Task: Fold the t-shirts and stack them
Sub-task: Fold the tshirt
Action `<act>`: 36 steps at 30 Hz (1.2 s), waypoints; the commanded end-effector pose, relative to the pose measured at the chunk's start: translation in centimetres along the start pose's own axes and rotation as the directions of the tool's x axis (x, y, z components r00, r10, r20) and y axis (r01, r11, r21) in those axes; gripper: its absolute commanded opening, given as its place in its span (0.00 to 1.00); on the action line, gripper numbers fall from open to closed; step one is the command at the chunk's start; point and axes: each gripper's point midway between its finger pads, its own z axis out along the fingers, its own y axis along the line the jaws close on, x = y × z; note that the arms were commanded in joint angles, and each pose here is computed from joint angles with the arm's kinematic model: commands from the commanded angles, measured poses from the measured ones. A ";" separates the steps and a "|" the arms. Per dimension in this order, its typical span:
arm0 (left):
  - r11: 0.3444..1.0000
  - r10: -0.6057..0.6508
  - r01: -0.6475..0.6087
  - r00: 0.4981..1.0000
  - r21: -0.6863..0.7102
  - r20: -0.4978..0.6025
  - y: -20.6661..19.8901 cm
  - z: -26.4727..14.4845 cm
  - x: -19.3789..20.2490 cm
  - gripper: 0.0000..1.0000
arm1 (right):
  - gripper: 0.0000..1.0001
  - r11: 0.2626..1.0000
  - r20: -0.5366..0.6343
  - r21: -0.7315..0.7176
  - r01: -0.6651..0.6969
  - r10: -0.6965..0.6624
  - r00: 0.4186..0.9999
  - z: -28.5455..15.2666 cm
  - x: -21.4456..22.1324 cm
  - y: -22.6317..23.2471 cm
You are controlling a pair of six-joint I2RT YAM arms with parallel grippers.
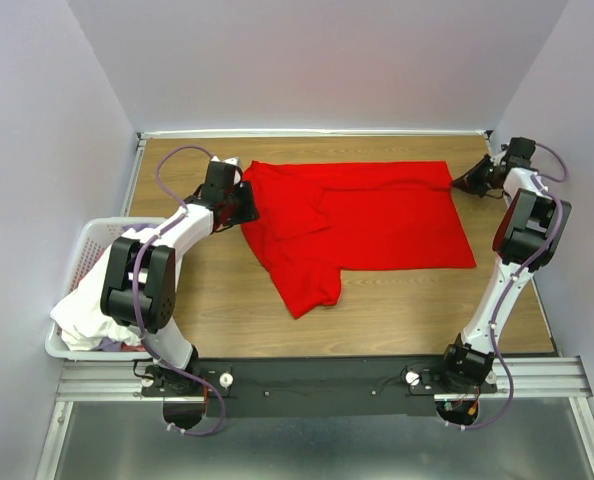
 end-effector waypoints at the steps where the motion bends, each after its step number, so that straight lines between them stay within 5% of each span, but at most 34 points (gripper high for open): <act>1: 1.000 0.022 -0.021 0.999 -0.017 0.044 0.1 -0.8 -1.9 0.59 | 0.11 0.999 0.037 0.002 0.039 -0.040 0.999 -1.2 -2.1 1.0; 18: 0.999 0.031 -0.030 1.000 -0.030 0.007 0.6 -0.4 -1.1 0.59 | 0.16 0.996 -0.051 0.078 0.054 -0.050 0.997 -0.9 0.7 -1.7; 26: 0.998 0.029 -0.029 1.000 -0.057 -0.003 1.1 -1.0 -0.8 0.59 | 0.47 0.966 -0.035 0.191 0.171 -0.168 0.985 -4.5 3.3 1.1; 31: 0.997 0.030 -0.035 0.997 -0.072 -0.077 1.2 -1.3 1.8 0.59 | 0.55 0.896 -0.050 0.377 0.233 -0.231 0.972 -6.9 7.8 0.3; 36: 0.993 0.065 -0.079 0.986 -0.082 -0.156 0.4 -1.3 4.8 0.59 | 0.59 0.865 -0.112 0.391 0.313 -0.293 0.950 -8.2 13.1 1.7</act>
